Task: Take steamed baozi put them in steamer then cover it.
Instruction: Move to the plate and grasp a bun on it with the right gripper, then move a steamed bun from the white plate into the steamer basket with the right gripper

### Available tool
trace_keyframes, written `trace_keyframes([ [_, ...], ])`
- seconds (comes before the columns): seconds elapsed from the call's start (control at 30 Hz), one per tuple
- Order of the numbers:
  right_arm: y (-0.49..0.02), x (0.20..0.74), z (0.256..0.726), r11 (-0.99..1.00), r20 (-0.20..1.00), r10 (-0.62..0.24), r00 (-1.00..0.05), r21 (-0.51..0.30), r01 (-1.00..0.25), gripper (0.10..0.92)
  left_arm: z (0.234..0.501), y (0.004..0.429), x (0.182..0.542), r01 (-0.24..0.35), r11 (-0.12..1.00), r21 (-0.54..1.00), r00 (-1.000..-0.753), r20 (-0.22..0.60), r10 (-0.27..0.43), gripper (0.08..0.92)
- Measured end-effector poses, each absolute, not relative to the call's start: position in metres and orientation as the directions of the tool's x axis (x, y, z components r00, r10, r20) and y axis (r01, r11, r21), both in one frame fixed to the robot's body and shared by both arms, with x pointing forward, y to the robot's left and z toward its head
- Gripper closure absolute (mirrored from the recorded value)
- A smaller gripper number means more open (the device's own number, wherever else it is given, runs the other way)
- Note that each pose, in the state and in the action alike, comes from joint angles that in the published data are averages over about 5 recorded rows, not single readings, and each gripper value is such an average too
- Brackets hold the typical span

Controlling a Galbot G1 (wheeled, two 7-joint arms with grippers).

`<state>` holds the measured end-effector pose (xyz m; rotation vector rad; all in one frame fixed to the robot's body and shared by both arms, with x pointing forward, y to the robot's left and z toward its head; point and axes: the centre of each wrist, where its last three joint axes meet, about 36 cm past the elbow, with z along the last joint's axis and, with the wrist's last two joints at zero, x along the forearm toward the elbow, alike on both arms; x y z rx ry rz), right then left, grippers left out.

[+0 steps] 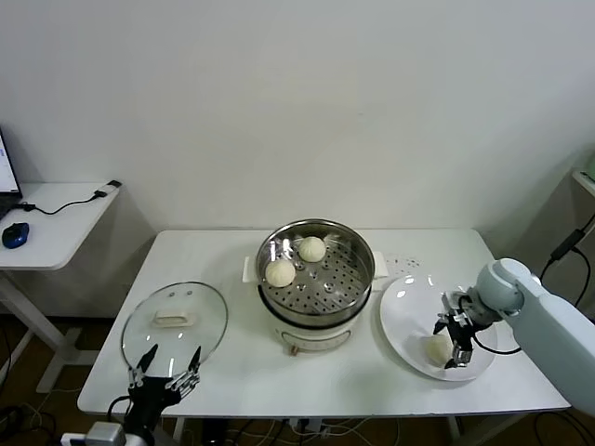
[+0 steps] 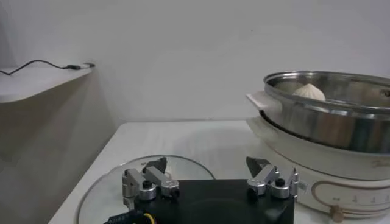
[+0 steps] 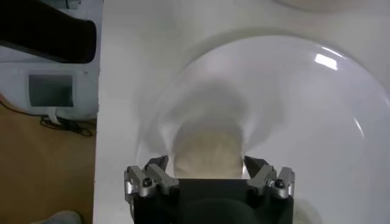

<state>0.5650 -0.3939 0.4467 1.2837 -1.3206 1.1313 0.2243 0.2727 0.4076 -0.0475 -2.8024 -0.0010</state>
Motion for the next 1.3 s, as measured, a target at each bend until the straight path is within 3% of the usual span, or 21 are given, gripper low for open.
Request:
trace_keyframes([
  [0.13, -0.395, 0.564, 0.445, 0.028, 0.992, -0.128, -0.013, -0.009, -1.0, 0.205, 0.407, 0.273, 0.224, 0.033, 0.999, -0.005, -0.942, 0.333, 0.033, 0.177],
  [0.4, -0.396, 0.565, 0.449, 0.035, 0.991, -0.132, -0.03, -0.026, -0.999, 0.364, 0.407, 0.272, 0.224, 0.035, 0.999, -0.007, -0.942, 0.333, 0.035, 0.177],
  [0.67, -0.4, 0.572, 0.475, 0.047, 0.987, -0.145, -0.066, -0.059, -0.997, 0.383, 0.408, 0.271, 0.226, 0.039, 0.999, -0.009, -0.945, 0.326, 0.039, 0.177],
  [0.97, -0.392, 0.608, 0.564, 0.045, 0.971, -0.186, -0.148, -0.142, -0.989, 0.378, 0.411, 0.271, 0.232, 0.034, 0.999, 0.007, -0.951, 0.306, 0.03, 0.177],
  [1.3, -0.318, 0.671, 0.676, -0.067, 0.932, -0.309, -0.188, -0.218, -0.974, 0.377, 0.417, 0.273, 0.236, 0.016, 1.0, 0.018, -0.961, 0.276, 0.01, 0.177],
])
